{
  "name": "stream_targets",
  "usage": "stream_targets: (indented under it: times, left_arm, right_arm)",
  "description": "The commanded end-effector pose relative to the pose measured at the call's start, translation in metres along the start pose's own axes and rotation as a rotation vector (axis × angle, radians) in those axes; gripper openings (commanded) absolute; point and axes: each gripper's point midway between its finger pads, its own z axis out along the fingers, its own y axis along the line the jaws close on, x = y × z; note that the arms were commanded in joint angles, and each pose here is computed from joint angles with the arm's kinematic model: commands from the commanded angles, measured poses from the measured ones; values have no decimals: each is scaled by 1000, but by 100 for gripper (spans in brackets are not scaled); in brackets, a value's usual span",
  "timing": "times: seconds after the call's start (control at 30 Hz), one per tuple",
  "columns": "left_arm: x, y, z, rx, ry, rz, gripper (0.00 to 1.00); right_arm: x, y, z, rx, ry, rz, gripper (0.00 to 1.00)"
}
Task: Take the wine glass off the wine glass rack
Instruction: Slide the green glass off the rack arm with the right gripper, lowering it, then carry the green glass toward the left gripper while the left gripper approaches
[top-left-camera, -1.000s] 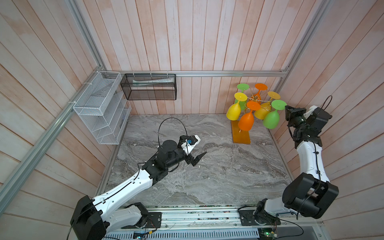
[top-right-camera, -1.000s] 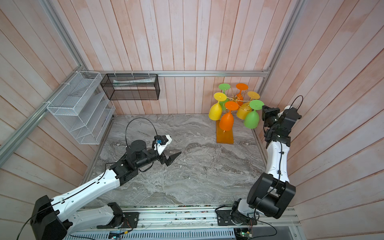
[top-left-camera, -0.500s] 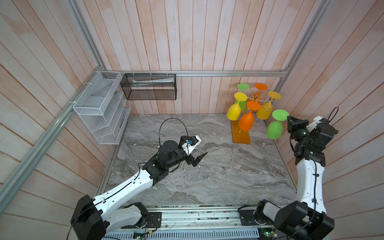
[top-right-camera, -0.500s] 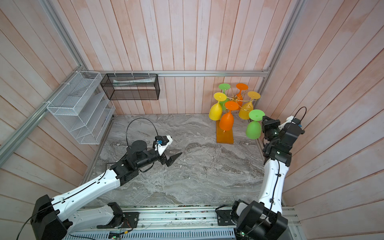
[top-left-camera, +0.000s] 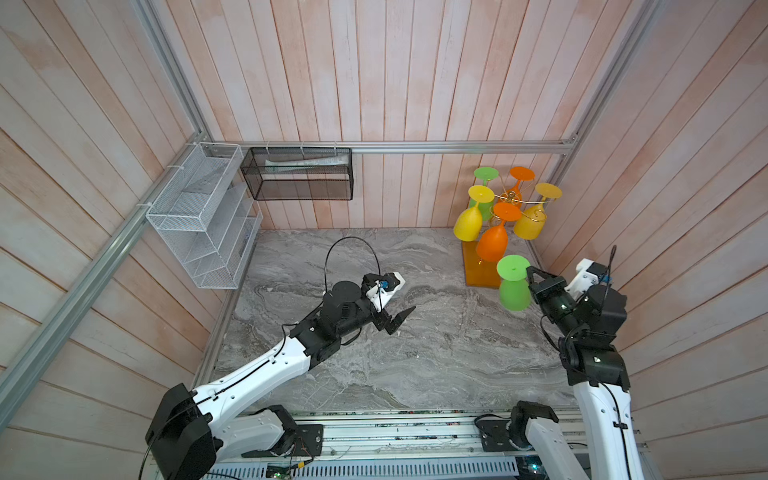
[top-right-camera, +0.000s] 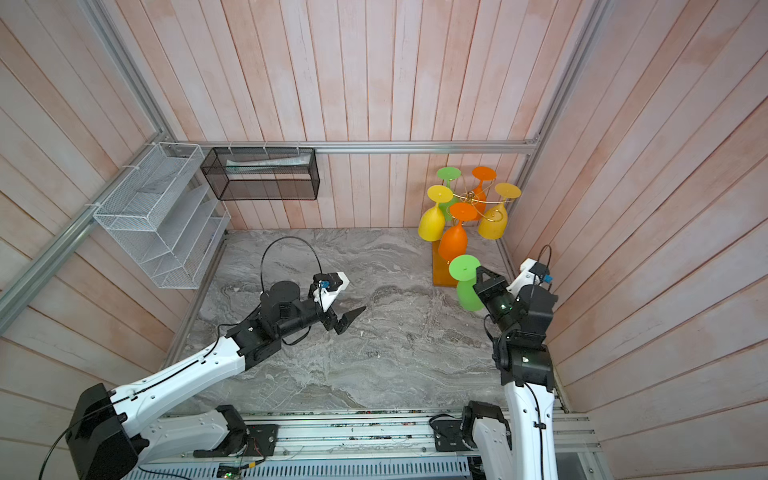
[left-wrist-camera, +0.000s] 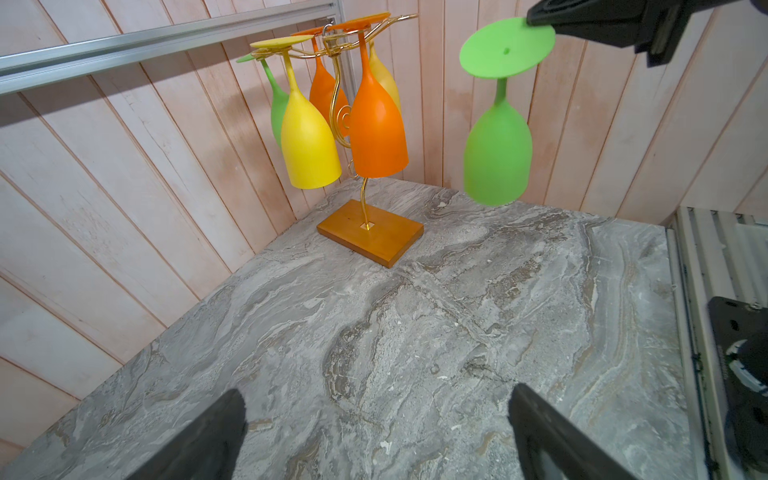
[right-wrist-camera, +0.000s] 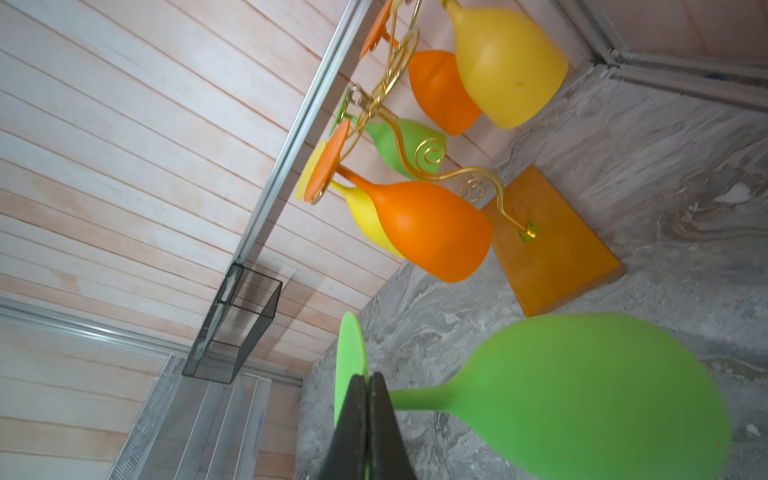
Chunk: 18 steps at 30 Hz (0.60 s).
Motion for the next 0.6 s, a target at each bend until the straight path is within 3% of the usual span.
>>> stream_targets:
  times: [0.0, 0.17, 0.3, 0.57]
  left_arm:
    - [-17, 12, -2, -51, -7, -15, 100]
    - [-34, 21, -11, -93, -26, -83, 100]
    - [-39, 27, -21, -125, -26, -207, 100]
    - [-7, 38, -54, -263, 97, -660, 96]
  right_arm:
    - [28, -5, 1, 23, 39, -53, 0]
    - [85, 17, 5, -71, 150, -113, 0]
    - [135, 43, 9, -143, 252, -219, 0]
    - [209, 89, 13, -317, 400, -425, 0]
